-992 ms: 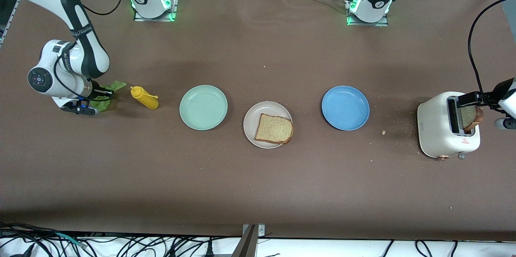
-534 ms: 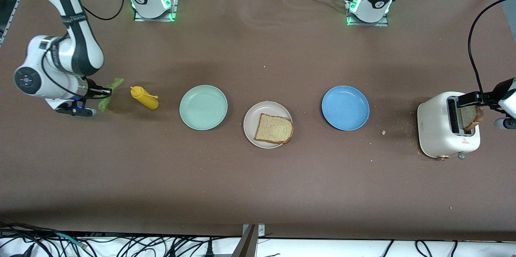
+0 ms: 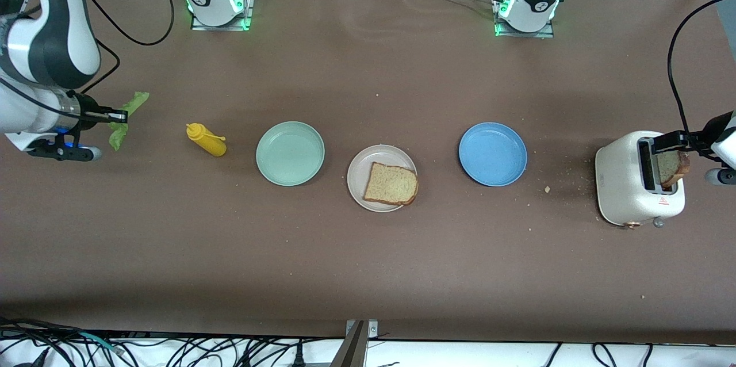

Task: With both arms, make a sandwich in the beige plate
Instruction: 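Lift the lettuce with the right gripper and carry it toward the beige plate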

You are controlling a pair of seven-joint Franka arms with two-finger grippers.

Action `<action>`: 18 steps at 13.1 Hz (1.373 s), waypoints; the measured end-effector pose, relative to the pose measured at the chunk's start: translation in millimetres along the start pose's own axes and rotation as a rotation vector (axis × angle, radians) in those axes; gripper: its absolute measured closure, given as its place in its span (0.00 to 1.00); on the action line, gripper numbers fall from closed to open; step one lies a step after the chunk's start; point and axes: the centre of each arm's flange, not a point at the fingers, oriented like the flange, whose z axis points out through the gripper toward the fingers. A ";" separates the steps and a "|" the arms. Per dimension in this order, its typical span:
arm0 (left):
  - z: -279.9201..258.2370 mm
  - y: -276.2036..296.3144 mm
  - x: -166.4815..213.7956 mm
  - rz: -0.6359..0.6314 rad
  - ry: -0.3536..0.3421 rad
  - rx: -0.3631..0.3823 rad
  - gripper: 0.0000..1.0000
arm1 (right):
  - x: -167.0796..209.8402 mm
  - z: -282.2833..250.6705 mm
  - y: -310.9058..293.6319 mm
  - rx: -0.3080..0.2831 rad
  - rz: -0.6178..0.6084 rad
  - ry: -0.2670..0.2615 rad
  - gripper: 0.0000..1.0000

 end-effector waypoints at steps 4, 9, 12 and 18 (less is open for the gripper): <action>0.0 0.0 0.0 0.000 0.000 0.000 0.00 | -18.0 -39.7 -97.5 0.011 0.120 0.049 0.95; 0.4 -0.5 -0.1 -0.001 -0.001 0.000 0.00 | -31.7 -46.7 -209.3 0.224 0.348 0.079 0.95; 1.0 -3.8 -0.8 -0.006 -0.002 -0.001 0.00 | -16.7 -25.4 -247.6 0.314 0.480 0.049 0.95; 2.0 -4.8 -1.1 -0.008 -0.004 -0.001 0.00 | 12.3 0.6 -356.0 0.472 0.741 -0.029 0.95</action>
